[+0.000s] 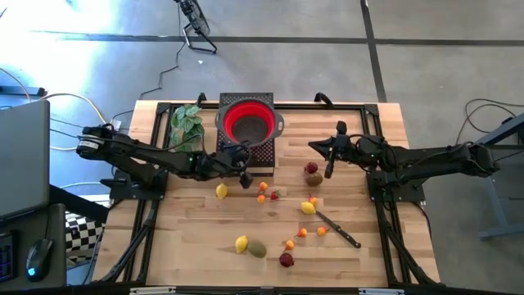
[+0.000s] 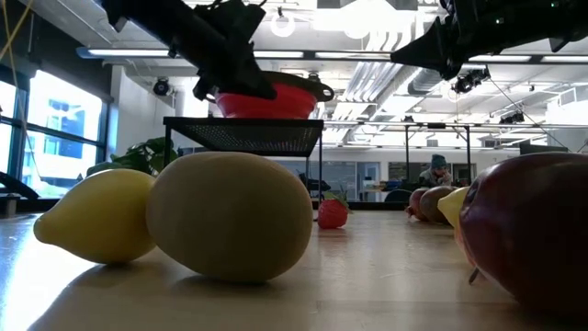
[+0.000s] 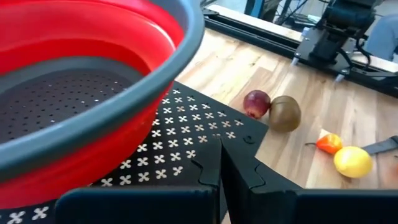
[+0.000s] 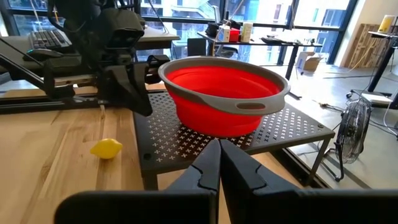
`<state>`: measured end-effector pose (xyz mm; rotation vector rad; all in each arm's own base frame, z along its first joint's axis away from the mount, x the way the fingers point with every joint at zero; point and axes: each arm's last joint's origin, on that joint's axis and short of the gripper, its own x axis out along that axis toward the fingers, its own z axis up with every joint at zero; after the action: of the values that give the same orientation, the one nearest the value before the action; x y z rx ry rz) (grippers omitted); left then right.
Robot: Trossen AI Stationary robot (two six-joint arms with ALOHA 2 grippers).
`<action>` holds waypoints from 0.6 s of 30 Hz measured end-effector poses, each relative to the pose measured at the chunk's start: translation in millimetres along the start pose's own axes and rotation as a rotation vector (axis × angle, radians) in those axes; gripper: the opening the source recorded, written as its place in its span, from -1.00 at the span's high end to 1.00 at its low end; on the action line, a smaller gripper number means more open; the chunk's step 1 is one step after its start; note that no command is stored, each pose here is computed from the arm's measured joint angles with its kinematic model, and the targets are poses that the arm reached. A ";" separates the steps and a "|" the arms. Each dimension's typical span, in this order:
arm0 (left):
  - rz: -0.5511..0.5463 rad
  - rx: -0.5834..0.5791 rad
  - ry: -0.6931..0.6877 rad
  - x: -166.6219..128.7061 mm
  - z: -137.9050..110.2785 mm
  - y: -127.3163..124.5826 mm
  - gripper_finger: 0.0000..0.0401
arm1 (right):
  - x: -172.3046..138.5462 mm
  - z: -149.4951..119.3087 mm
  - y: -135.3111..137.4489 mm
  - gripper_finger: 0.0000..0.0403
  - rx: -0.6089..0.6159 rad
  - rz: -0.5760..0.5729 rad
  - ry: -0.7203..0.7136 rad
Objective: Pick & Place Fruit
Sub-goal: Put the red strainer bowl on the shelf
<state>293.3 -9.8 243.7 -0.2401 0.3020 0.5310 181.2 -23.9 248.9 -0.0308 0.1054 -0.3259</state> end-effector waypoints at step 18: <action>0.028 -0.016 -0.020 -0.1 1.0 0.5 1.00 | 0.0 0.0 0.0 0.99 0.003 0.000 0.000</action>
<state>293.2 -9.0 244.6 -0.2458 0.2827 0.5632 181.2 -23.9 248.9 -0.0279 0.1053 -0.3263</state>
